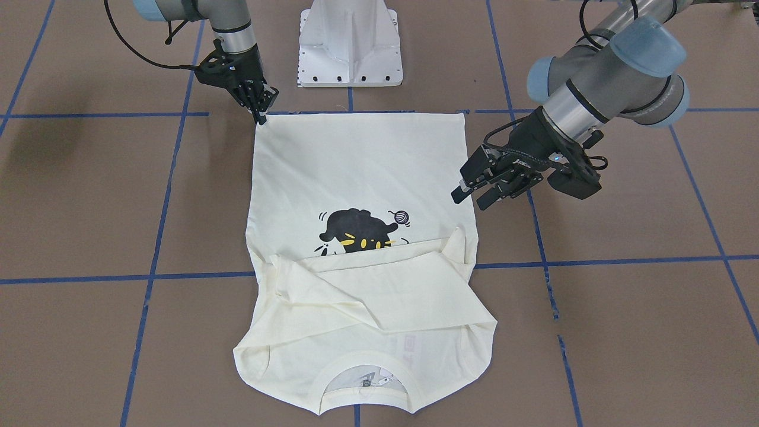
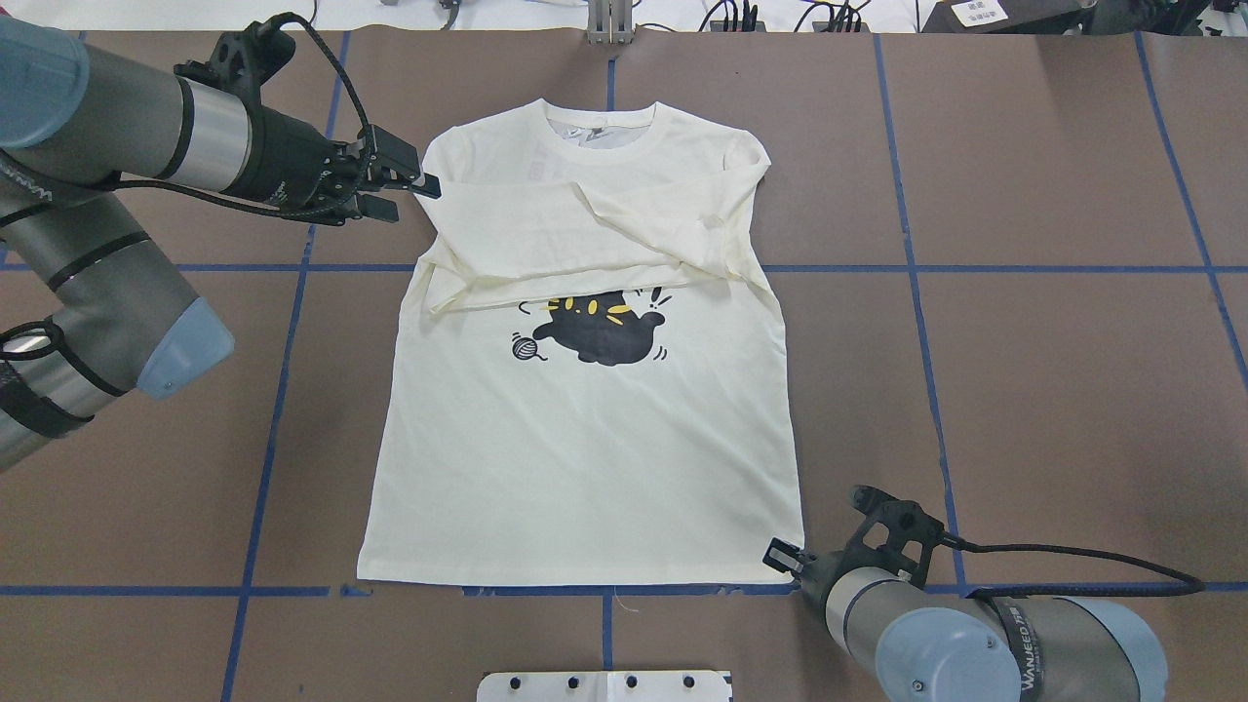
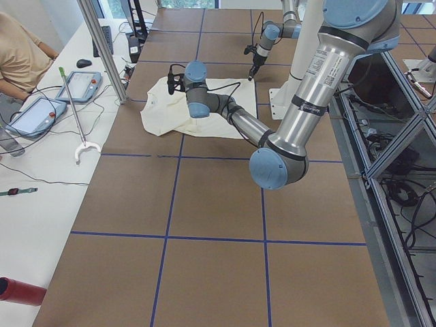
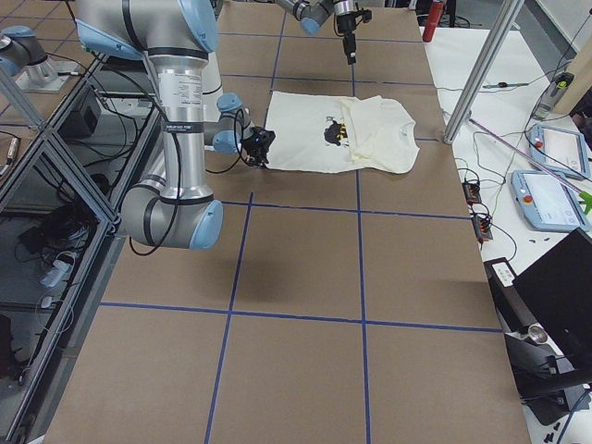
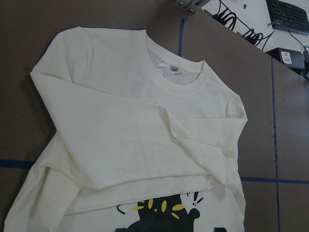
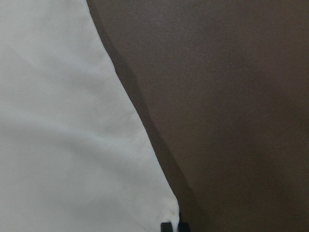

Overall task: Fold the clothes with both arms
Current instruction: 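Release the sleeve and withdraw the left gripper while the right gripper moves toward the hem, then position both grippers at the hem corners nearest the robot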

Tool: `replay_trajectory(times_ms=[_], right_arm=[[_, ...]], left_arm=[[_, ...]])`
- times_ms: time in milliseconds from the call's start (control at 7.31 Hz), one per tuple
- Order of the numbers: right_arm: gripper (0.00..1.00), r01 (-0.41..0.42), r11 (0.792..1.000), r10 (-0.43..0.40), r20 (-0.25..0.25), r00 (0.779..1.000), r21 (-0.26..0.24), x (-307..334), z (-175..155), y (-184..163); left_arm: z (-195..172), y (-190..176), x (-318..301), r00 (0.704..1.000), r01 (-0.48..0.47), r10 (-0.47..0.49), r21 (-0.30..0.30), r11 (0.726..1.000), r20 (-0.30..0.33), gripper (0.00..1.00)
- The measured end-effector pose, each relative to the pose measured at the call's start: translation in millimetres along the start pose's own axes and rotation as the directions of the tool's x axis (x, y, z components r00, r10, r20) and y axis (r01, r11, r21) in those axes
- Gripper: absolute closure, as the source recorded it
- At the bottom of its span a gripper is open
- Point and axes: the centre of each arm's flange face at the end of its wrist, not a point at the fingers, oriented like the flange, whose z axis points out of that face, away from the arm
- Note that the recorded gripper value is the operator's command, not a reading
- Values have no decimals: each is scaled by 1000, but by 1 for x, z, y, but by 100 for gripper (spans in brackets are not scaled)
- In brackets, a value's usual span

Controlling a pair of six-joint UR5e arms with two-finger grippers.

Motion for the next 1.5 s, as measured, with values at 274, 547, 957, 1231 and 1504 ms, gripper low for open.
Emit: replay_trajectory(times_ms=[274,547,957,1231,1504], right_arm=[[100,-1,1000,1,2,1000,-6,0,-3,0],[100,-13,1000,14,44,999,-27,-10,-27,-4],[100,-23,998,27,73,997,-57,-16,-48,-8],[100,-23,998,28,75,997,-60,-16,-50,-8],[100,-23,998,28,75,997,-61,-16,-50,-8]], left_arm=[[0,1,-5,1000,5,-5,-1,1000,6,27],[-1,38,-39,999,36,-35,-7,999,41,30],[39,202,-61,966,191,-192,24,981,174,33],[63,285,-75,925,193,-195,40,980,326,36],[73,319,-96,884,183,-191,60,981,427,36]])
